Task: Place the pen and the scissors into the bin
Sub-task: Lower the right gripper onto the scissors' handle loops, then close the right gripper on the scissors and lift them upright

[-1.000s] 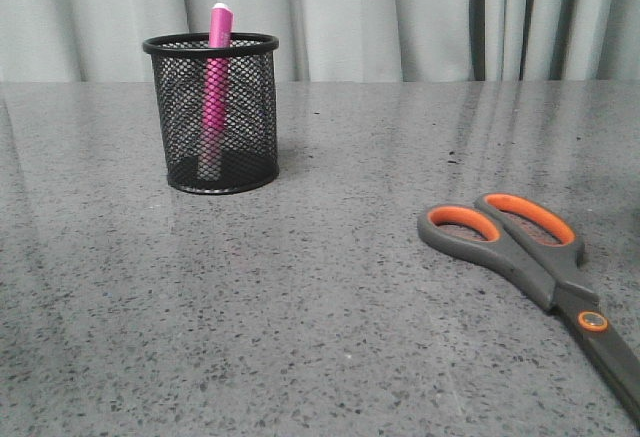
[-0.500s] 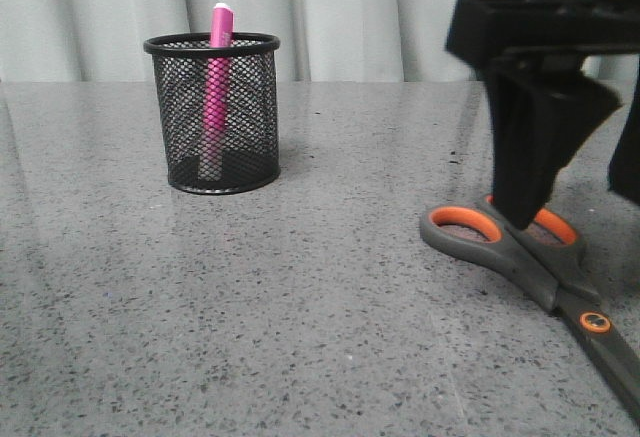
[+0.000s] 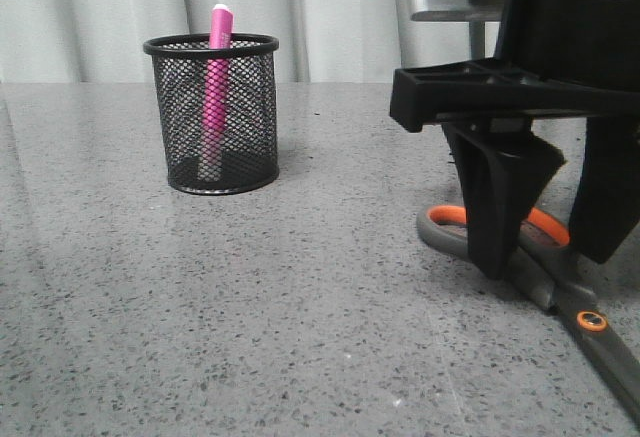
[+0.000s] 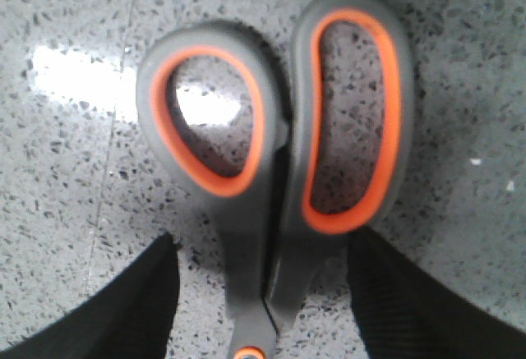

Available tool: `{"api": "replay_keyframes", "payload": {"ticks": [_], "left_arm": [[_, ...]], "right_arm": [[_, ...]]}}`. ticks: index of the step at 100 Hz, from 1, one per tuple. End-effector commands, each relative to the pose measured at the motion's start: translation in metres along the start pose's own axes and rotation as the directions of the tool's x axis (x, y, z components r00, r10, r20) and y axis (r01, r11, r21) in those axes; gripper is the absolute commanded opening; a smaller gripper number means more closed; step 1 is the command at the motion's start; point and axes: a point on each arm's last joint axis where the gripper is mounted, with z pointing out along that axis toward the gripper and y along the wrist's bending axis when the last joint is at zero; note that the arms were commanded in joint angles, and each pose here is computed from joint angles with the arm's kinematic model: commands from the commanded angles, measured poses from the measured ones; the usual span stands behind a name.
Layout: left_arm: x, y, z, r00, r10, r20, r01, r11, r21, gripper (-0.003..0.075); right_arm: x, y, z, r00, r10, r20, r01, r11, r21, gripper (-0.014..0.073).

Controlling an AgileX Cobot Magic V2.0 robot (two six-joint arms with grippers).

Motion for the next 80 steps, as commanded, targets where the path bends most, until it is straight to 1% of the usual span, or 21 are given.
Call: {"api": "replay_keyframes", "payload": {"ticks": [1, 6, 14, 29, 38, 59, 70, 80], "left_arm": [[-0.012, 0.0, -0.002, 0.997, -0.018, 0.08, 0.019, 1.0, -0.009, 0.0094], [-0.012, 0.0, -0.002, 0.997, -0.018, 0.08, 0.019, 1.0, -0.009, 0.0094], [-0.012, 0.0, -0.002, 0.997, -0.018, 0.08, 0.019, 1.0, -0.009, 0.0094], [-0.012, 0.0, -0.002, 0.997, -0.018, 0.08, 0.019, 1.0, -0.009, 0.0094], [-0.012, 0.0, -0.002, 0.997, -0.018, 0.08, 0.019, 1.0, -0.009, 0.0094], [-0.013, 0.0, -0.002, 0.996, -0.018, 0.082, 0.019, 1.0, -0.01, 0.0094], [-0.013, 0.0, -0.002, 0.996, -0.018, 0.082, 0.019, 1.0, -0.01, 0.0094], [-0.013, 0.0, -0.002, 0.996, -0.018, 0.082, 0.019, 1.0, -0.01, 0.0094]], "right_arm": [[-0.003, 0.002, 0.008, 1.0, 0.006, -0.018, -0.006, 1.0, -0.006, 0.04], [-0.002, 0.001, 0.008, 1.0, 0.0, -0.026, 0.0, 1.0, 0.004, 0.04], [0.0, 0.0, 0.003, 1.0, -0.006, -0.007, 0.006, 1.0, 0.008, 0.04], [0.004, -0.004, -0.017, 0.997, 0.023, 0.08, -0.024, 1.0, 0.013, 0.0402], [0.009, -0.006, -0.028, 0.994, 0.033, 0.105, -0.034, 0.999, 0.001, 0.0404], [0.014, -0.006, -0.033, 0.994, 0.046, 0.102, -0.044, 0.999, -0.015, 0.0403], [0.013, 0.001, -0.031, 0.992, 0.046, 0.114, -0.04, 0.998, -0.05, 0.0403], [0.014, 0.008, -0.025, 0.995, 0.02, 0.093, -0.016, 0.999, -0.047, 0.0403]]}}
